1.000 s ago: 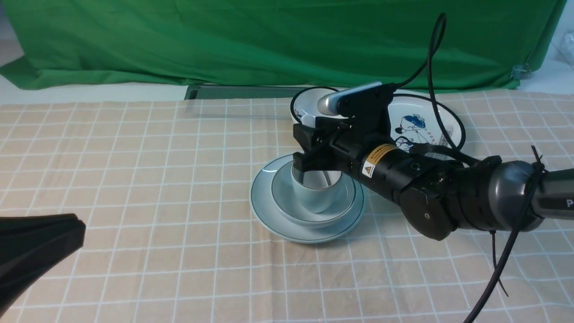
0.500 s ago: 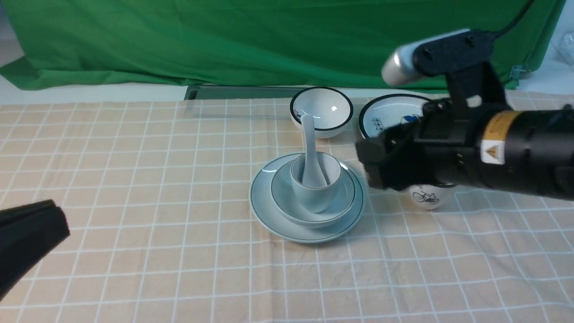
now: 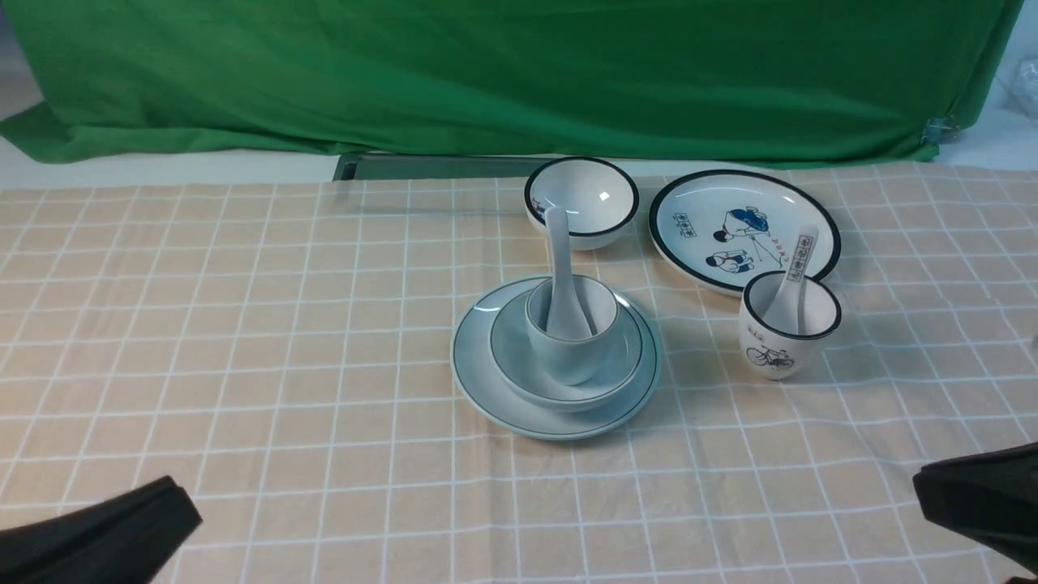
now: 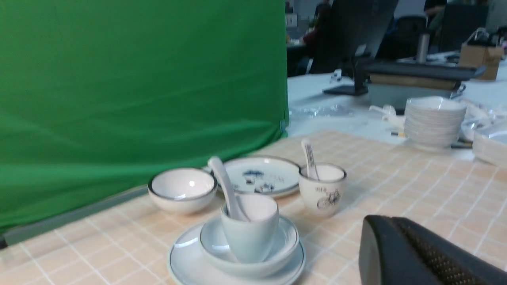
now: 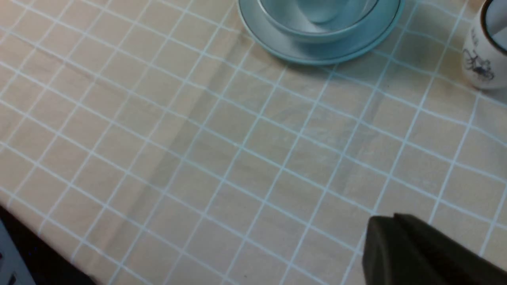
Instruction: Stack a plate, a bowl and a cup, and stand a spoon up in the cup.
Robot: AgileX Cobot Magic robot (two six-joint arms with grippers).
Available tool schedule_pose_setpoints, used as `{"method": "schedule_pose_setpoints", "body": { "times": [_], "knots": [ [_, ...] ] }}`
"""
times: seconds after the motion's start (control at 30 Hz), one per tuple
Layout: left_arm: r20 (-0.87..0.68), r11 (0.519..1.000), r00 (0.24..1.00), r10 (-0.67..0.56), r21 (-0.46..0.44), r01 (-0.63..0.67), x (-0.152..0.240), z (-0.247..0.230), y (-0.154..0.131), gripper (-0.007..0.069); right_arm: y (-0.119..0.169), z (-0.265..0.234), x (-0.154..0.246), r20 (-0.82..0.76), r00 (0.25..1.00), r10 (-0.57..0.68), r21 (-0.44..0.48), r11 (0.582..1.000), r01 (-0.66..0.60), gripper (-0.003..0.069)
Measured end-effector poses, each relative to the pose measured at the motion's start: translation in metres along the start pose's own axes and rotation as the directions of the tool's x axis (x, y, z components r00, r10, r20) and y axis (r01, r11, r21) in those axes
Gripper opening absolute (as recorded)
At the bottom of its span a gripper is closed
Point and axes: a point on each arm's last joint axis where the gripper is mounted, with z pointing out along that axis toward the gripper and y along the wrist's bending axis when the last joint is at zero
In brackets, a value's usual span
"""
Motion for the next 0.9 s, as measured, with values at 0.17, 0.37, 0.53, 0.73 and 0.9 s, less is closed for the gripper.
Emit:
{"method": "schedule_pose_setpoints", "body": {
  "times": [0.17,0.37,0.53,0.73,0.9],
  "knots": [
    [-0.06,1.0,0.998,-0.001,0.002,0.001,0.021,0.001,-0.001,0.0002,-0.001,-0.011,0.002,0.047,0.999,0.004,-0.012,1.0,-0.003,0.0041],
    [-0.123,1.0,0.992,-0.001,0.004,0.002,0.042,0.002,-0.002,0.0002,-0.008,-0.017,0.005,0.079,0.997,-0.004,0.017,1.0,0.003,0.0043],
    [-0.156,1.0,0.988,-0.001,0.006,0.002,0.053,0.001,-0.002,0.0002,-0.026,-0.013,0.04,0.224,0.96,-0.168,0.109,0.983,0.146,0.0018],
    [-0.16,1.0,0.987,-0.001,0.005,0.002,0.054,0.001,-0.002,0.0002,-0.05,0.024,0.116,0.436,0.886,-0.156,0.348,0.937,-0.007,0.0018],
    [-0.164,1.0,0.986,0.0,0.005,0.001,0.054,0.001,-0.002,0.0002,-0.057,0.052,0.162,0.483,0.866,-0.132,0.403,0.911,-0.087,0.0018]
  ]
}}
